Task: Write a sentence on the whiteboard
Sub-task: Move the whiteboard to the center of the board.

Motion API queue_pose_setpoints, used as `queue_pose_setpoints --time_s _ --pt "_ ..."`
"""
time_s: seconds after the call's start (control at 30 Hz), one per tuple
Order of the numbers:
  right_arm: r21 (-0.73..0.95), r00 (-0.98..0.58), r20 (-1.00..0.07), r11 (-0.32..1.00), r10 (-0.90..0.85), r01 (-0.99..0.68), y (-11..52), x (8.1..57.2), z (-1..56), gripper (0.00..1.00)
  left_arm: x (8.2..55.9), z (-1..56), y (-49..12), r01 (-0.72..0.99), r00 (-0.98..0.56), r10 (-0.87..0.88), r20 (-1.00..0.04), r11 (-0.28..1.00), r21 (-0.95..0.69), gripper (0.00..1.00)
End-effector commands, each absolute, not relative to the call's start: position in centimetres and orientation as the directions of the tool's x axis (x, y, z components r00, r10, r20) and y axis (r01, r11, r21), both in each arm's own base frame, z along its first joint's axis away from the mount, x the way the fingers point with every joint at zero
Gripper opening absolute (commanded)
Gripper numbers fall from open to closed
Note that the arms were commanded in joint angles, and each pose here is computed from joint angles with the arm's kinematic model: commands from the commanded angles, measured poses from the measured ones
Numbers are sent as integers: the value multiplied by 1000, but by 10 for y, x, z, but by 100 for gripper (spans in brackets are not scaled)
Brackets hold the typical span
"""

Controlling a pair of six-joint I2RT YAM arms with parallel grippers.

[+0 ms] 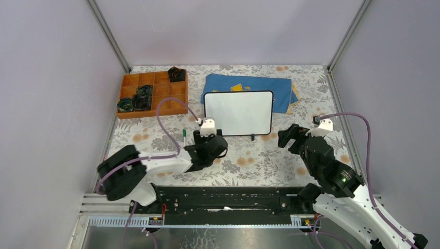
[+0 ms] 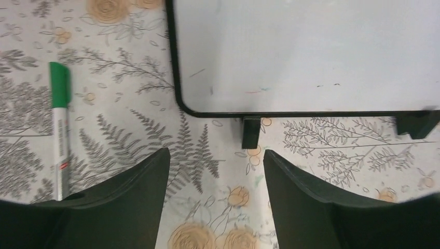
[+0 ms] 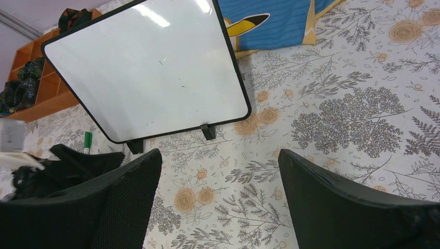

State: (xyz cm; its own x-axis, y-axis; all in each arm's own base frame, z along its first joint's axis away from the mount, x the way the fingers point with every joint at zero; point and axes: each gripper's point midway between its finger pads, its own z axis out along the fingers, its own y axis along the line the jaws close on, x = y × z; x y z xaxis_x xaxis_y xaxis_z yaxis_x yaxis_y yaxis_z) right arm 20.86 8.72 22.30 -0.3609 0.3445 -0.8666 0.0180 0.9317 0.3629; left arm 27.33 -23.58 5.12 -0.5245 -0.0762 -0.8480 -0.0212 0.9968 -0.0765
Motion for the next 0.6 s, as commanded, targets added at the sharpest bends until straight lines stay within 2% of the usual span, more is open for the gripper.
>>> queue_pose_setpoints --time_s 0.0,0.07,0.27,0.4,0.57 --pt "377 -349 -867 926 355 6 89 210 226 90 256 68 -212 -40 -514 -110 -851 994 -105 75" --pt "380 -357 -865 925 353 -5 94 211 222 90 251 77 -208 -39 -514 -131 -848 991 -129 75" --pt "364 -441 -845 930 303 -57 120 219 199 93 257 117 -206 37 -469 -154 -869 980 -194 87" --pt "362 -490 -826 929 280 -78 137 227 180 94 279 150 -199 101 -470 -277 -838 926 -363 89" --pt "344 -441 -838 939 321 31 127 244 161 95 301 177 -171 98 -441 -408 -800 864 -495 89"
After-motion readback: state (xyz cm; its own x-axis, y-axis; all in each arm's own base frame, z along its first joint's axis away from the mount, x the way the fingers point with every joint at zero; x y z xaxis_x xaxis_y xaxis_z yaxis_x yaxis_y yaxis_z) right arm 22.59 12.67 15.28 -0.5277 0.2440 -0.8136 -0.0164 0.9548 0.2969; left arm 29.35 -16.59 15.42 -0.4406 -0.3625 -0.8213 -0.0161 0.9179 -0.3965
